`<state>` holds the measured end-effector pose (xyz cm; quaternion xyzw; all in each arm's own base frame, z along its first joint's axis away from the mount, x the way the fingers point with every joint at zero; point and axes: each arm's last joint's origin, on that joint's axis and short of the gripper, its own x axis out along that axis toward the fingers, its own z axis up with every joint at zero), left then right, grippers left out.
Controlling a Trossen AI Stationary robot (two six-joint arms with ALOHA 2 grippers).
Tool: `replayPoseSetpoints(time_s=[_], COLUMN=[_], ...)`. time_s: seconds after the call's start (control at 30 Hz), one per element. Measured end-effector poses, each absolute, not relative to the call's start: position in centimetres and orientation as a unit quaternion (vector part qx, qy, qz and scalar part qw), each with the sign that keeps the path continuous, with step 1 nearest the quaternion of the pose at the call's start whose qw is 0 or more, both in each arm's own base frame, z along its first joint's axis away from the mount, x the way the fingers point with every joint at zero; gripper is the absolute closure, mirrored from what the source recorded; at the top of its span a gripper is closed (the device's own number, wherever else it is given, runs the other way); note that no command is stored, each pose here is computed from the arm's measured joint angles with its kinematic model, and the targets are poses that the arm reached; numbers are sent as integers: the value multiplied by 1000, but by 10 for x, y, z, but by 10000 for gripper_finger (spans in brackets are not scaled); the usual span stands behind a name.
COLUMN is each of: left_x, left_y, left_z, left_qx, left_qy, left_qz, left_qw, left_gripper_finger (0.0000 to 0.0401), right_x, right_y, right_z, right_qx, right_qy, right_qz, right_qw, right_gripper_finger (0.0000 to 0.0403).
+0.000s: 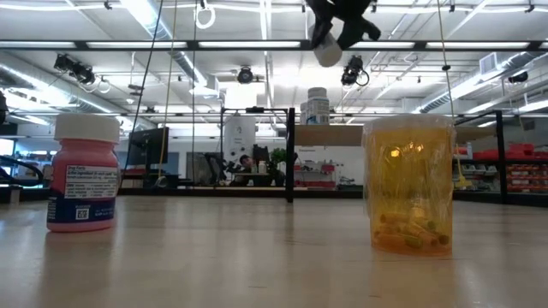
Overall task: Pick and place medicine bottles onto shelf by color
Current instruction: Put the white green medicine bottle on the shelf
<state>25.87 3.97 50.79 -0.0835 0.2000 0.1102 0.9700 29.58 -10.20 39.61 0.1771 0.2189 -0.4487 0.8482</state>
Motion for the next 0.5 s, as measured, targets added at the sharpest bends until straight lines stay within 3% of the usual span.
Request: replayPoseSetpoints(time_s=[0.23,0.5], left_x=[257,263], left_y=[40,43], left_z=[506,505], left_qx=[-93,-113], left_qy=[210,188], left_qz=[121,150], left_qw=[966,964], left_gripper_finger=[127,127], right_x=[265,247], right_y=[-109,-118], right_z=[376,328], right_qx=[192,190], right_qy=[129,128], right_qz=[-455,-431], right_qw=[860,873], right_gripper_finger=[153,154])
